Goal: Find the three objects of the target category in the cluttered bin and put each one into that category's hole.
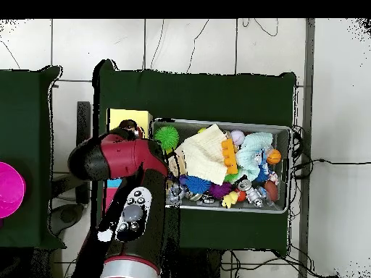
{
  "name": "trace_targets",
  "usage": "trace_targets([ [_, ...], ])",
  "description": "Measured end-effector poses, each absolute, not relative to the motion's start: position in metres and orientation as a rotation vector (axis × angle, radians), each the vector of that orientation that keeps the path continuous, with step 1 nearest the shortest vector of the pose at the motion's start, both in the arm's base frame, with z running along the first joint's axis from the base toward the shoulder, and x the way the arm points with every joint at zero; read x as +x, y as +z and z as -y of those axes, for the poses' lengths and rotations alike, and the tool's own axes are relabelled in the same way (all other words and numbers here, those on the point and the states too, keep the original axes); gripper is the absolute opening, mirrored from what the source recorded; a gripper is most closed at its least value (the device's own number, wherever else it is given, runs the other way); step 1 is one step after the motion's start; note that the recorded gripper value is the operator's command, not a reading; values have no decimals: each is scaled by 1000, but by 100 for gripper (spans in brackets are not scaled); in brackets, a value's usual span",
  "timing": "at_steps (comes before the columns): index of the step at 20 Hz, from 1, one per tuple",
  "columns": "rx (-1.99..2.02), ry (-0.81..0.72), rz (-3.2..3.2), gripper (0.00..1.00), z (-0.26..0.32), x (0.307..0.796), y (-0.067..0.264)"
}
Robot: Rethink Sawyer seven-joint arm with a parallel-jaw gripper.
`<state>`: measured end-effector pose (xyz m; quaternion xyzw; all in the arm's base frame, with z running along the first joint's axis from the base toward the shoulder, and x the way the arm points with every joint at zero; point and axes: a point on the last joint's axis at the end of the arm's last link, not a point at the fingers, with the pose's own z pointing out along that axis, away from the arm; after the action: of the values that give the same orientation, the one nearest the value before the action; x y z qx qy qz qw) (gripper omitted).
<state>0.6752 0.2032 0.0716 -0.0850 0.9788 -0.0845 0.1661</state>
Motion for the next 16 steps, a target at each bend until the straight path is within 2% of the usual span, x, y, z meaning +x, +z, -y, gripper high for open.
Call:
trace_targets([
  [5, -195, -127, -2737, 0, -199, 685, 70],
  [16, -210, -30, -2680, 0, -195, 683, 68],
])
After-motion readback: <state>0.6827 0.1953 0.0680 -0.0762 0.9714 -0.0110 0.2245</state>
